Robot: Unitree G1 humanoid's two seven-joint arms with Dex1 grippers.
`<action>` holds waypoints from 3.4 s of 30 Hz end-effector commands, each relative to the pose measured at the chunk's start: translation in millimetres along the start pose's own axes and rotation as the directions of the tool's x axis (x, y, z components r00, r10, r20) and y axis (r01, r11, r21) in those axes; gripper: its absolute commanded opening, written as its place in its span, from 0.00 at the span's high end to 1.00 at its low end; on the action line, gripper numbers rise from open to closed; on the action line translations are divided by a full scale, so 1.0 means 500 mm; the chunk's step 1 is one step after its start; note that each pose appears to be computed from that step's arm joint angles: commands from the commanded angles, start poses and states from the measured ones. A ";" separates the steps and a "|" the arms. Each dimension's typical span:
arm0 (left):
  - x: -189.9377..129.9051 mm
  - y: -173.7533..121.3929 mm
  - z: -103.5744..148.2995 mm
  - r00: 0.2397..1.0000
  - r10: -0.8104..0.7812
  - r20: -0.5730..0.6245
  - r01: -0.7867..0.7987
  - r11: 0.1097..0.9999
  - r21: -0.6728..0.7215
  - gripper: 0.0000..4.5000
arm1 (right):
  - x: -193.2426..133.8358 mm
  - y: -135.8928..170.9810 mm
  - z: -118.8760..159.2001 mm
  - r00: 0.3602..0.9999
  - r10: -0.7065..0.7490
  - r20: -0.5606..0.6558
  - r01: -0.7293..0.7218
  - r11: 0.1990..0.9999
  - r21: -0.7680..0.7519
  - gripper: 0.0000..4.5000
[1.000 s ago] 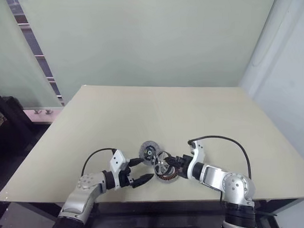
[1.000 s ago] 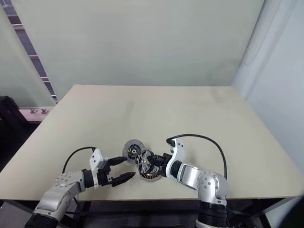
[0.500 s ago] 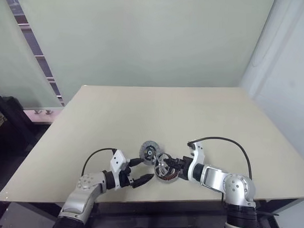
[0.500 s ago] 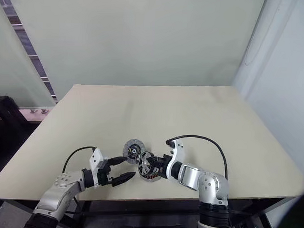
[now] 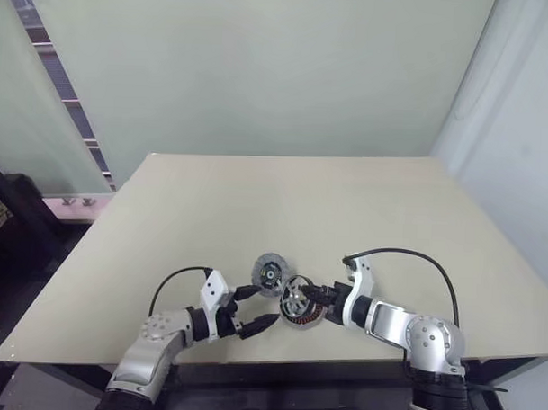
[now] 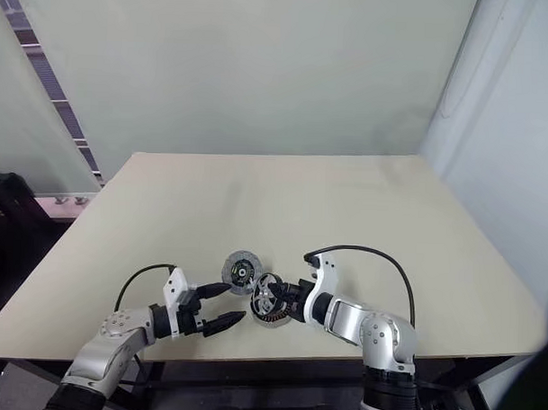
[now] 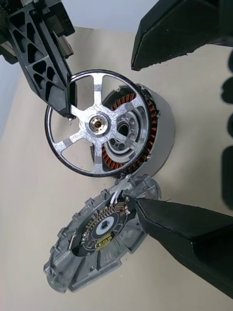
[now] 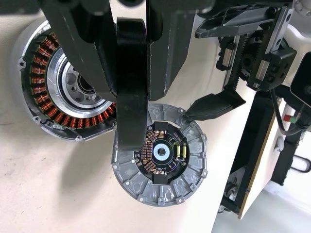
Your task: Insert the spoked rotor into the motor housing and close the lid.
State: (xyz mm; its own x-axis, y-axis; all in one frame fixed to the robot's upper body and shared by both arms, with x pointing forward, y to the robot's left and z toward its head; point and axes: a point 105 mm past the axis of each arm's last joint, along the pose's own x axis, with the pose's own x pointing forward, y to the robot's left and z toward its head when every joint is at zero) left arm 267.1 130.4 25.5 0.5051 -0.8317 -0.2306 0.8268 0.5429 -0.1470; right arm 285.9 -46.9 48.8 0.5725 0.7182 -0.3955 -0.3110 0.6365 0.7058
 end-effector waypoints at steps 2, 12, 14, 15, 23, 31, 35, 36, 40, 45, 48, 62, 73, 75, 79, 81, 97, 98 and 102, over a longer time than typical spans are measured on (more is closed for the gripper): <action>0.002 0.001 0.031 1.000 -0.009 0.029 0.008 0.998 0.057 0.00 | -0.007 -0.010 0.009 0.999 -0.041 0.017 0.041 0.999 -0.029 0.83; 0.005 -0.001 0.030 0.999 -0.014 0.029 0.013 0.998 0.055 0.00 | -0.019 0.000 0.028 0.998 -0.046 0.041 0.049 0.995 -0.085 0.23; 0.006 -0.002 0.030 0.999 -0.016 0.029 0.014 0.998 0.055 0.00 | -0.026 0.002 0.038 0.997 -0.051 0.058 0.056 0.993 -0.104 0.23; 0.007 -0.002 0.030 0.999 -0.016 0.029 0.015 0.998 0.054 0.00 | -0.030 0.003 0.043 0.996 -0.055 0.064 0.063 0.991 -0.121 0.23; 0.009 -0.003 0.028 0.999 -0.021 0.032 0.019 0.998 0.052 0.00 | -0.067 -0.015 0.086 0.982 -0.146 0.119 0.172 0.953 -0.250 0.23; 0.011 -0.004 0.029 0.999 -0.024 0.034 0.023 0.998 0.052 0.00 | -0.069 -0.030 0.087 0.967 -0.215 0.134 0.253 0.868 -0.427 0.37; 0.012 -0.003 0.029 0.999 -0.024 0.034 0.022 0.998 0.053 0.00 | -0.059 -0.023 0.070 0.975 -0.198 0.106 0.224 0.864 -0.451 0.67; 0.012 -0.003 0.029 0.999 -0.024 0.033 0.022 0.998 0.053 0.00 | -0.056 -0.021 0.065 0.976 -0.194 0.097 0.217 0.863 -0.456 0.75; 0.012 -0.003 0.030 0.999 -0.025 0.033 0.023 0.998 0.054 0.00 | -0.047 -0.020 0.051 0.978 -0.196 0.074 0.208 0.857 -0.471 0.99; 0.012 -0.003 0.030 0.999 -0.024 0.034 0.023 0.998 0.054 0.00 | -0.030 -0.013 0.033 0.982 -0.187 0.041 0.183 0.856 -0.483 0.99; 0.012 -0.003 0.030 0.999 -0.023 0.034 0.021 0.998 0.055 0.00 | -0.023 -0.010 0.029 0.981 -0.189 0.035 0.181 0.848 -0.499 0.99; 0.010 -0.003 0.029 0.999 -0.023 0.033 0.021 0.998 0.056 0.00 | -0.039 0.006 0.078 0.980 -0.146 0.135 0.196 0.822 -0.534 0.99; 0.007 0.002 0.032 0.999 -0.017 0.034 0.015 0.998 0.059 0.00 | 0.044 -0.005 -0.006 0.992 -0.107 0.065 0.125 0.837 -0.533 0.99; 0.005 0.003 0.034 0.999 -0.015 0.034 0.013 0.998 0.061 0.00 | 0.057 -0.028 -0.030 0.990 -0.137 0.032 0.133 0.833 -0.537 0.99; 0.001 0.003 0.038 0.999 -0.010 0.035 0.008 0.998 0.065 0.00 | 0.065 -0.064 -0.054 0.983 -0.181 0.008 0.155 0.816 -0.557 0.99; -0.002 0.003 0.039 0.999 -0.008 0.036 0.006 0.998 0.066 0.00 | 0.059 -0.055 -0.037 0.986 -0.159 0.047 0.158 0.818 -0.553 0.99; -0.033 -0.012 0.016 1.000 -0.026 -0.010 0.026 1.000 0.013 0.00 | -0.033 -0.010 -0.001 0.954 -0.234 -0.188 -0.096 0.354 -0.930 0.41; -0.032 -0.012 0.014 1.000 -0.025 -0.012 0.026 1.000 0.012 0.00 | -0.037 -0.014 -0.007 0.942 -0.254 -0.220 -0.137 0.308 -0.942 0.41; -0.028 -0.014 0.012 1.000 -0.027 -0.013 0.027 1.000 0.012 0.00 | -0.050 -0.021 -0.026 0.894 -0.309 -0.325 -0.271 0.206 -0.940 0.41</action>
State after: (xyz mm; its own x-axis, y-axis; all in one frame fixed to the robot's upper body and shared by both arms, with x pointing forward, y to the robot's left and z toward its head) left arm 250.9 139.0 22.0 0.4707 -0.8383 -0.2752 0.8311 0.5259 -0.1807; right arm 264.7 -75.1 29.9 0.3630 0.5168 -0.7754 -0.9277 0.2783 -0.2488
